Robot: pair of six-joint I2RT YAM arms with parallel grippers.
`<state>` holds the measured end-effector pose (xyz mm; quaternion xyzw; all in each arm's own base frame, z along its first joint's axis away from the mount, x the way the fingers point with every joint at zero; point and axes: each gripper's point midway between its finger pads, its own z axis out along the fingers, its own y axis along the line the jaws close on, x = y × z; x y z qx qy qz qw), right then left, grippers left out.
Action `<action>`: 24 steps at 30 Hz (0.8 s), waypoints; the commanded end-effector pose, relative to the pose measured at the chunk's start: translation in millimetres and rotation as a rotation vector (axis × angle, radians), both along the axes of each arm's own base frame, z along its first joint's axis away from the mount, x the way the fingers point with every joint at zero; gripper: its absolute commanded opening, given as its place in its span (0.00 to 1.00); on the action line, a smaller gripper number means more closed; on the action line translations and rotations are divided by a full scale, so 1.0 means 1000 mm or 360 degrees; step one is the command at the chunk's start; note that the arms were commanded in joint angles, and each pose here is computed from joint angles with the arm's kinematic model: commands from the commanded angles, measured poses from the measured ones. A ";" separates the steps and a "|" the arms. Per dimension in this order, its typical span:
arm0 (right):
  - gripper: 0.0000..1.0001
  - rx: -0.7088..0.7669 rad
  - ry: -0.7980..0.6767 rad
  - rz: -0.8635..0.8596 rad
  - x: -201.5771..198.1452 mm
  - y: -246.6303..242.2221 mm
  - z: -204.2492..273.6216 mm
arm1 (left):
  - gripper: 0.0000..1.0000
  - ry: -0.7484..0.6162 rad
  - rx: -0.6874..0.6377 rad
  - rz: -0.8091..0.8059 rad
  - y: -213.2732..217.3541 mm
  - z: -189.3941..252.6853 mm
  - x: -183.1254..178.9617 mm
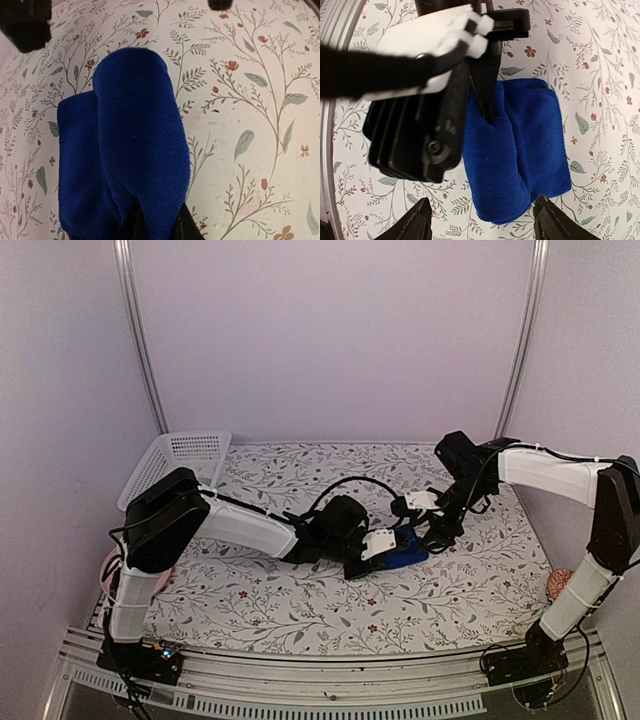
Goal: Roll the towels
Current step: Roll the towel at the center of the board.
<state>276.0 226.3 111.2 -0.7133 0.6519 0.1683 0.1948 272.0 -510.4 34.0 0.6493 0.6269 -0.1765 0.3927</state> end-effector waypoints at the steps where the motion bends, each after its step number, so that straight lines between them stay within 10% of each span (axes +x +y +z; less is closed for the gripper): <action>1: 0.71 0.0009 -0.0141 -0.0033 0.009 -0.008 -0.005 | 0.00 0.0550 0.0163 0.0082 0.027 -0.046 -0.015; 12: 0.75 0.0154 -0.0156 -0.0410 0.054 -0.036 0.013 | 0.00 0.0954 0.0117 0.0439 0.029 -0.054 0.017; 15: 0.99 0.0146 -0.0159 -0.0563 0.060 -0.046 0.015 | 0.00 0.1018 0.0078 0.0539 0.028 -0.056 0.023; 24: 0.99 0.0177 -0.0505 -0.1152 0.102 -0.094 0.053 | 0.00 0.1217 -0.0031 0.0794 0.019 -0.064 0.033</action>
